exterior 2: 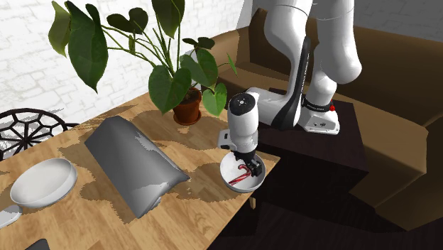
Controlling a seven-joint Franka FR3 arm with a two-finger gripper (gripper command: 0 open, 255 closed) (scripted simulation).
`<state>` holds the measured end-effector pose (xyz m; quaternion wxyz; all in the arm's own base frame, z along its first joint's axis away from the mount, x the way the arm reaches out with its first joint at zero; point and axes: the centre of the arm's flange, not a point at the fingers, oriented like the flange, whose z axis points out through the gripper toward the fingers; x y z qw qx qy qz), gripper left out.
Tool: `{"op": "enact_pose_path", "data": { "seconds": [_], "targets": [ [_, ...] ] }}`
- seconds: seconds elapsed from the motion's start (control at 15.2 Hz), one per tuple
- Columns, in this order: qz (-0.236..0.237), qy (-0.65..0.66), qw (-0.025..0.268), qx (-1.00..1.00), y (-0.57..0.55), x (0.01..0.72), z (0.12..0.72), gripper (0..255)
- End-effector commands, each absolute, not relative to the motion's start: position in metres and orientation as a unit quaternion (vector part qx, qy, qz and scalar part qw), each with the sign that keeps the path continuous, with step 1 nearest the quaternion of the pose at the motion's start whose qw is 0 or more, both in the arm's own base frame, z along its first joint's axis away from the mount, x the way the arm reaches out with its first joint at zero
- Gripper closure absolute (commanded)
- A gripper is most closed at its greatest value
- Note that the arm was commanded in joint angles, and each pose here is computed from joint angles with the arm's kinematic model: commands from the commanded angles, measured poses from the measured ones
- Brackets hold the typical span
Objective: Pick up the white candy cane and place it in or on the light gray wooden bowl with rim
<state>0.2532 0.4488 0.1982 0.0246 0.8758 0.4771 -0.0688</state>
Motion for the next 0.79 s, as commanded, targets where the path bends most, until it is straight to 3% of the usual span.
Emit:
{"op": "enact_pose_path", "data": {
  "seconds": [0.0, 0.2, 0.73],
  "targets": [
    [-0.069, 0.477, 0.025, 0.876, 0.45, 0.254, 0.211, 0],
    [-0.069, 0.477, 0.025, 0.876, 0.454, 0.258, 0.248, 0],
    [-0.069, 0.477, 0.025, 0.876, 0.454, 0.258, 0.248, 0]
  ]
}}
